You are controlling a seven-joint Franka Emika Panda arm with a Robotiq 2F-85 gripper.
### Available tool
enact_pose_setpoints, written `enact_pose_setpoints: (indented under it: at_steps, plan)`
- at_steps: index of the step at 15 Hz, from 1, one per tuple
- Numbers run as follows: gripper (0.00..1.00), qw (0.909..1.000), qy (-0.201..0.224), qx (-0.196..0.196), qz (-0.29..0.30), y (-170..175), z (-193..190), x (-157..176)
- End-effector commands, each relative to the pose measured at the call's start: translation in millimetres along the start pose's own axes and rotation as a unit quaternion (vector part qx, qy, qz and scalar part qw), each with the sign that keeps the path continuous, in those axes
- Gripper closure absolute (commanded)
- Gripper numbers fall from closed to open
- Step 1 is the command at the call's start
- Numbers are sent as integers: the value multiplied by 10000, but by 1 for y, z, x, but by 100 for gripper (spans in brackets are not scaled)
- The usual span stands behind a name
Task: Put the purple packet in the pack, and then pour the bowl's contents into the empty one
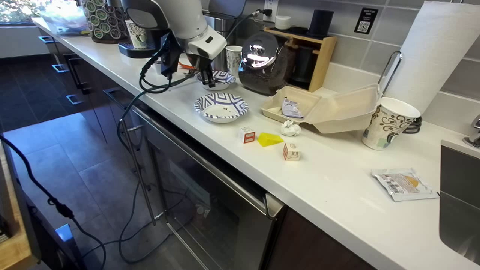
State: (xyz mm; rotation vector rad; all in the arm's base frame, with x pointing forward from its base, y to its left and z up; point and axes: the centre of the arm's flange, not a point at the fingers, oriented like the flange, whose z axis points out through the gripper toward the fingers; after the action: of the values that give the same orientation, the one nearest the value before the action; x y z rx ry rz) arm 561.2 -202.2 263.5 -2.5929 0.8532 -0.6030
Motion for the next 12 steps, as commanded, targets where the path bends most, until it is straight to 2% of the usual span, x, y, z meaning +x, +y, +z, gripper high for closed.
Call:
enact_pose_setpoints:
  at_steps: [1,3,8,12]
  plan:
    - [99,9999,-76,-71,-24,12,-16,-4]
    - [99,9999,-25,-111,-90,19,-31,-8]
    - [99,9976,40,-65,-685,21,-70,-31]
    - [99,9937,38,338,-1064,18,-93,-39]
